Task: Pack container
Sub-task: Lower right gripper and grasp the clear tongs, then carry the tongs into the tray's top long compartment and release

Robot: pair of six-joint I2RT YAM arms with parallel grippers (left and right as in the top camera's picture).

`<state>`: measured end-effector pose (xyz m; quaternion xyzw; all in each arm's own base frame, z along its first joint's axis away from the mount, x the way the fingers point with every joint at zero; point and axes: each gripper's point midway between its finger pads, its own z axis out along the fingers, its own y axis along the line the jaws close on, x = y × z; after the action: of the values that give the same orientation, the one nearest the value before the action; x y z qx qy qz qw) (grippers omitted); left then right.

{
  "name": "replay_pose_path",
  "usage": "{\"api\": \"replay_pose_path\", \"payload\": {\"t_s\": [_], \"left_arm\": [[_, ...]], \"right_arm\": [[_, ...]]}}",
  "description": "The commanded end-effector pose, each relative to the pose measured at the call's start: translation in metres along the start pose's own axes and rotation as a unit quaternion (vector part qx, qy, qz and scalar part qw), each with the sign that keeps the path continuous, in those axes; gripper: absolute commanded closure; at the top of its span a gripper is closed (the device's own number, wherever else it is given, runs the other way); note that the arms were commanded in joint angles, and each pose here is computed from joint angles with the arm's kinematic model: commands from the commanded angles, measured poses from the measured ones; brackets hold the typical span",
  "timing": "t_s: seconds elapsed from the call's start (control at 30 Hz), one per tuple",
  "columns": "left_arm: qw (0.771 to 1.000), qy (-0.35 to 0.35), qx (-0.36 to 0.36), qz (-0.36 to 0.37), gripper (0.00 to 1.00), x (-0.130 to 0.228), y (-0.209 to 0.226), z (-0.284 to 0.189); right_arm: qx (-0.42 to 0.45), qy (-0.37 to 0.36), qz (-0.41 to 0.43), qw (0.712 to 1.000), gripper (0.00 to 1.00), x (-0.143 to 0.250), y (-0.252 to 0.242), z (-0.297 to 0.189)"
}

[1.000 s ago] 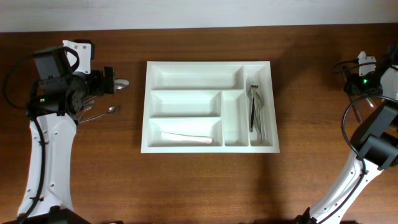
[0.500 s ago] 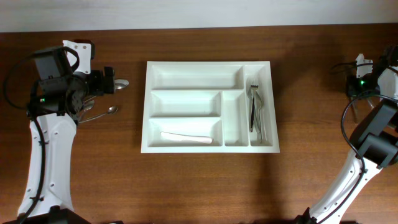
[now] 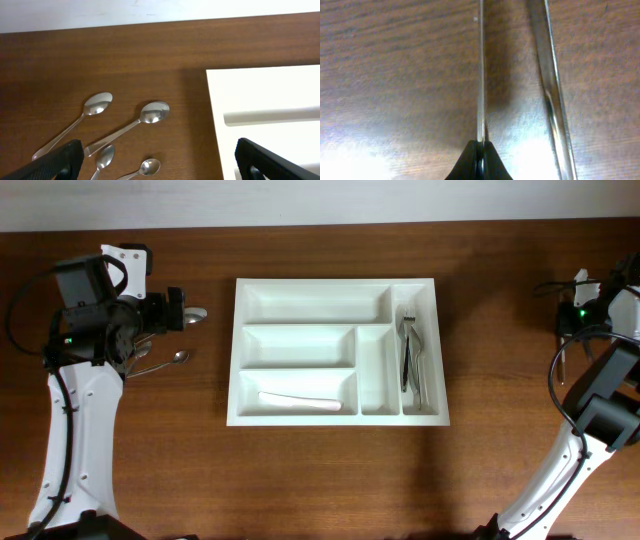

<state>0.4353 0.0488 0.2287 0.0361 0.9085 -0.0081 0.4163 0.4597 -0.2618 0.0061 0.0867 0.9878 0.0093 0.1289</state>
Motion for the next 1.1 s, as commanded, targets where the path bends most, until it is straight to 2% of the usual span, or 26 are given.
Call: {"api": "replay_pose_path", "payload": {"t_s": [0.0, 0.1, 0.13, 0.2, 0.33, 0.43, 0.57, 0.67, 0.8, 0.87, 1.07], "left_arm": [[1.000, -0.006, -0.006, 0.008, 0.01, -0.007, 0.003, -0.002], [1.000, -0.006, -0.006, 0.008, 0.01, -0.007, 0.003, -0.002], [1.000, -0.006, -0.006, 0.008, 0.01, -0.007, 0.003, -0.002], [1.000, -0.006, -0.006, 0.008, 0.01, -0.007, 0.003, -0.002], [1.000, -0.006, -0.006, 0.008, 0.01, -0.007, 0.003, -0.002], [1.000, -0.006, -0.006, 0.008, 0.01, -0.007, 0.003, -0.002], [1.000, -0.006, -0.006, 0.008, 0.01, -0.007, 0.003, -0.002], [1.000, -0.006, -0.006, 0.008, 0.01, -0.007, 0.003, -0.002], [1.000, -0.006, -0.006, 0.008, 0.01, -0.007, 0.003, -0.002], [1.000, -0.006, -0.006, 0.008, 0.01, -0.007, 0.003, -0.002], [1.000, -0.006, -0.006, 0.008, 0.01, -0.007, 0.003, -0.002]], "right_arm": [[0.001, -0.082, -0.023, 0.996, 0.96, -0.044, 0.023, -0.077], [0.004, -0.131, -0.052, 0.990, 0.96, -0.066, 0.051, -0.124], [0.005, -0.159, -0.078, 0.984, 0.96, -0.076, 0.076, -0.154], [0.001, -0.183, -0.112, 0.977, 0.96, -0.084, 0.109, -0.180], [-0.022, -0.204, -0.233, 0.950, 0.96, -0.083, 0.204, -0.212], [-0.048, -0.195, -0.326, 0.924, 0.96, -0.069, 0.274, -0.211], [-0.073, -0.184, -0.461, 0.865, 0.96, -0.045, 0.360, -0.201], [-0.086, -0.185, -0.565, 0.799, 0.96, -0.024, 0.418, -0.192], [-0.093, -0.180, -0.656, 0.727, 0.96, -0.002, 0.463, -0.174], [-0.100, -0.171, -0.673, 0.712, 0.96, 0.006, 0.477, -0.162], [-0.120, -0.125, -0.690, 0.703, 0.96, 0.028, 0.497, -0.112]]}}
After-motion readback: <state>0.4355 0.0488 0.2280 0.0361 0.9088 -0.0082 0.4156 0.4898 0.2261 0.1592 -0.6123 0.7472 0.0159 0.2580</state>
